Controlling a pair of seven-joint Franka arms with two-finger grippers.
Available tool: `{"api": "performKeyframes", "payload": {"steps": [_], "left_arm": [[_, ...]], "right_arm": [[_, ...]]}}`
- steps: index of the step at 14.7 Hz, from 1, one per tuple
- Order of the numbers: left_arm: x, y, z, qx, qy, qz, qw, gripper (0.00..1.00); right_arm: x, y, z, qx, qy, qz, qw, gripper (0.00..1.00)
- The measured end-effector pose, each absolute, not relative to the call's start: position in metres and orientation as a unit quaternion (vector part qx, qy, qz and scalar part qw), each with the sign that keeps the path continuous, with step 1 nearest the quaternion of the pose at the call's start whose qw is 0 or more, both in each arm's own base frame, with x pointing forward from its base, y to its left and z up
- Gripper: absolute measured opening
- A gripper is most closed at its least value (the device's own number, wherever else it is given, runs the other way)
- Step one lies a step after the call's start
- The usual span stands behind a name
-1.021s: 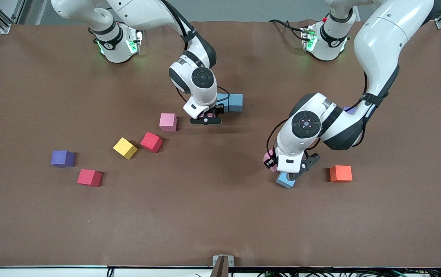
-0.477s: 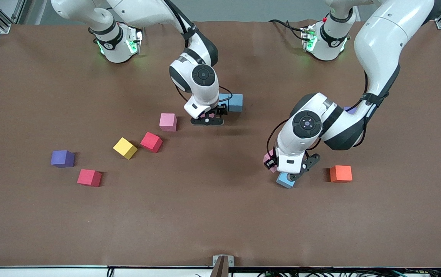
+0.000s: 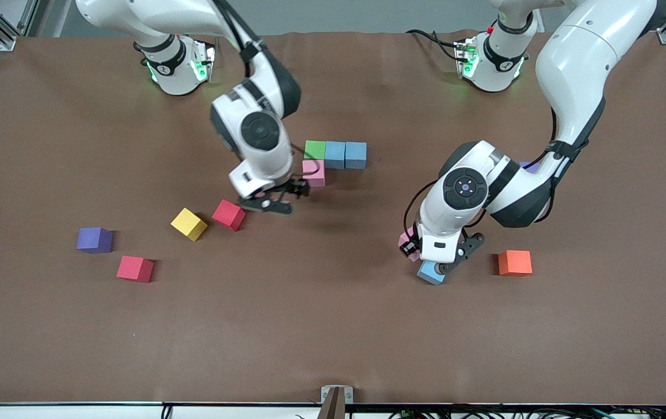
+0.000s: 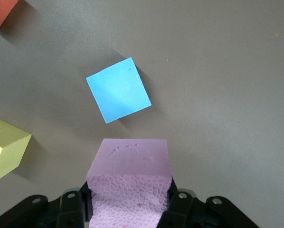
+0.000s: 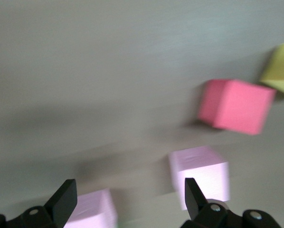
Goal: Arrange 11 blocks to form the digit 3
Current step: 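Place the pink cube below the green cube with the right gripper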
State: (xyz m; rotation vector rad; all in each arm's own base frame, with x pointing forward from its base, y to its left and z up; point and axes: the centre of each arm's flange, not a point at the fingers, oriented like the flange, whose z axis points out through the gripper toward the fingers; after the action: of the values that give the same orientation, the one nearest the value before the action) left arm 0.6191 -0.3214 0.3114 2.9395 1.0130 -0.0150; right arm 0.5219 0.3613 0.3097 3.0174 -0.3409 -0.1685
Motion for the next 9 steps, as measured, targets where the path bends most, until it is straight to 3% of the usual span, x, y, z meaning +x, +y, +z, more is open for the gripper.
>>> {"api": "performKeyframes", "payload": {"steps": [9], "left_arm": [[0.619,-0.322,0.311,0.946,0.325,-0.005,0.016,0.55]], "right_arm": [[0.5,0.315,0.266,0.991,0.022,-0.111,0.065,1.0]]}}
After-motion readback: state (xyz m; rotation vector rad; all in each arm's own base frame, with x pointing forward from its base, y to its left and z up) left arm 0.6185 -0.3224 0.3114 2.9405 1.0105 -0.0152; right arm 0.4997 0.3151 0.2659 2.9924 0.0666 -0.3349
